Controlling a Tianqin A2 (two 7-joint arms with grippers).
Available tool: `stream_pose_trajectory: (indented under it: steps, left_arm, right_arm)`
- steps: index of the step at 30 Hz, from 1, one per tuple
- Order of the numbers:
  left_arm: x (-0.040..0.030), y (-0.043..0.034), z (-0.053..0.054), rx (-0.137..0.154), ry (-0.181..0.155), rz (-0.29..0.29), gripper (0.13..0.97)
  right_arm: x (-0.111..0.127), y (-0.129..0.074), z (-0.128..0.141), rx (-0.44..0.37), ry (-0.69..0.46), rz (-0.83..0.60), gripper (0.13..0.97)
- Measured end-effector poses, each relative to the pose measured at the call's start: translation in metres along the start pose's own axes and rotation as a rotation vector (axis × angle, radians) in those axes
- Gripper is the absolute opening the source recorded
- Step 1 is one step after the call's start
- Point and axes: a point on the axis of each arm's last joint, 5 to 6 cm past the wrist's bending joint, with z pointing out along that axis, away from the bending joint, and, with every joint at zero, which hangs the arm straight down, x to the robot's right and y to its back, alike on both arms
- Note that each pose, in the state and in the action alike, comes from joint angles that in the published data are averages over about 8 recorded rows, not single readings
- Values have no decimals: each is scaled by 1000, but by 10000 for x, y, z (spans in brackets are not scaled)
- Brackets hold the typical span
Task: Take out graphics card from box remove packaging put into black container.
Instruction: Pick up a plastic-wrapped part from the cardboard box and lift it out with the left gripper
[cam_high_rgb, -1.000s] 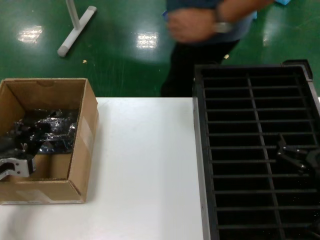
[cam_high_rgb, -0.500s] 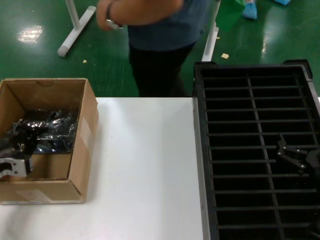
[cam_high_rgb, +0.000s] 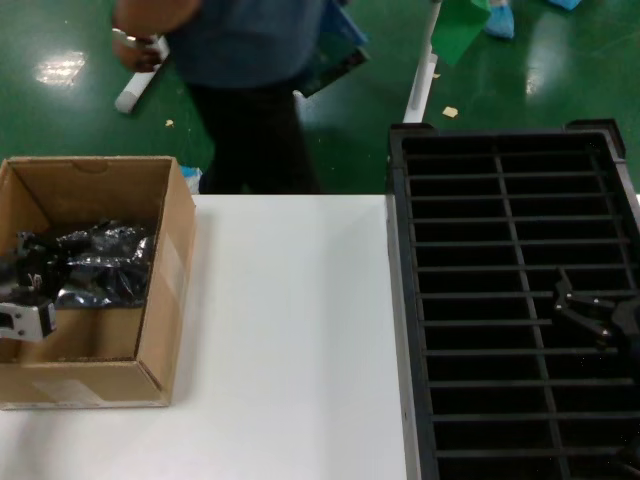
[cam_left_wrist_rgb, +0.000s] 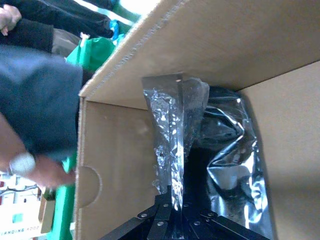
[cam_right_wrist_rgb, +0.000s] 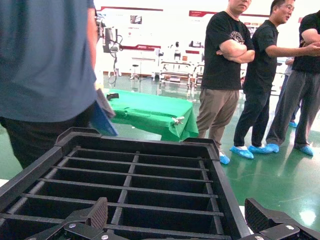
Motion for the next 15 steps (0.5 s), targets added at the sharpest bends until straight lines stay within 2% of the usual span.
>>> stream_pose_trajectory:
  steps: [5, 9, 15]
  left_arm:
    - [-113, -2, -77, 17, -7, 2, 142]
    - [-230, -9, -158, 36, -12, 9, 142]
    - [-485, 5, -323, 66, -27, 31, 142]
  right_arm:
    - [0, 0, 0, 0, 0, 0, 966]
    - [0, 0, 0, 0, 0, 0, 966]
    - [0, 0, 0, 0, 0, 0, 966]
